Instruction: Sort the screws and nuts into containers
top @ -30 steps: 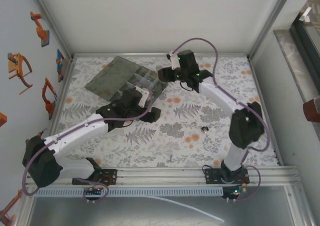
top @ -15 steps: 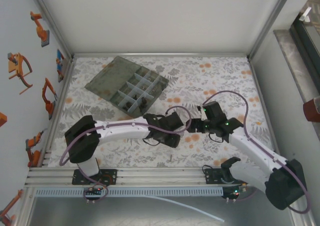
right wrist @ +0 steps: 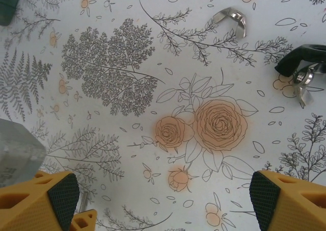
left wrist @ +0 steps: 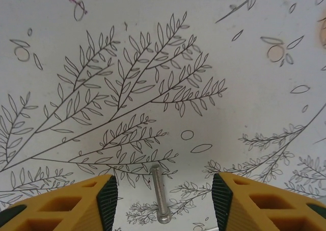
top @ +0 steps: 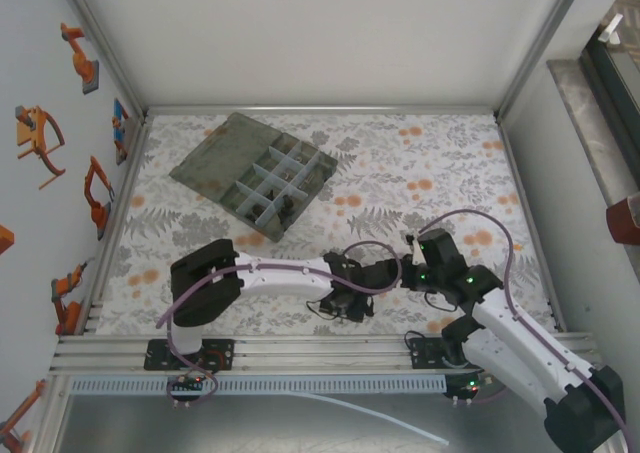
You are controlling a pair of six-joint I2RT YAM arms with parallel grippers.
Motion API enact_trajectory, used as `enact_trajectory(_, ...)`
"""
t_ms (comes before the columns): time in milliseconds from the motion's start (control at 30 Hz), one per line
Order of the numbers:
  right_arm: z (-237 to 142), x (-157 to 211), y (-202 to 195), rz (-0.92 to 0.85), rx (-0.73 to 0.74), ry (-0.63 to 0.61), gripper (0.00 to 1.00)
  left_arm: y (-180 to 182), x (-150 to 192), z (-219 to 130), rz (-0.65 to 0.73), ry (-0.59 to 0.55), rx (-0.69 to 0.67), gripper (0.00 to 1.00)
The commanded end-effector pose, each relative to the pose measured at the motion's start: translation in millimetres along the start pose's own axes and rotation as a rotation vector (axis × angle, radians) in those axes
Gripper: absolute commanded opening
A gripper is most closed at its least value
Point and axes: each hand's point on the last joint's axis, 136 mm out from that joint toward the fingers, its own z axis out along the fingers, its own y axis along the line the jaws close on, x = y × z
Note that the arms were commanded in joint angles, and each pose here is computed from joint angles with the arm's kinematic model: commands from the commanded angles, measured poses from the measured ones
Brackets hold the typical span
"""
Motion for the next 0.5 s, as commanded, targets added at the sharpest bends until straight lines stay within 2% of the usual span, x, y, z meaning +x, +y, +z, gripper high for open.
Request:
enact_trajectory(0, 2, 7, 1, 0.018, -0.007, 0.024, 0.88, 4, 6, 3, -0.048, 0.022, -0.058, 0.49)
enact_trajectory(133, 1, 8, 2, 0.011, -0.015, 0.019, 0.88, 10, 10, 9, -0.07, 0.029, -0.089, 0.37)
enact_trajectory(267, 2, 8, 2, 0.009, -0.013, 0.019, 0.88, 18, 17, 15, -0.081, 0.048, -0.115, 0.32)
enact_trajectory(467, 3, 8, 0, 0.011, -0.002, 0.022, 0.88, 33, 19, 14, -0.096, 0.035, -0.15, 0.18)
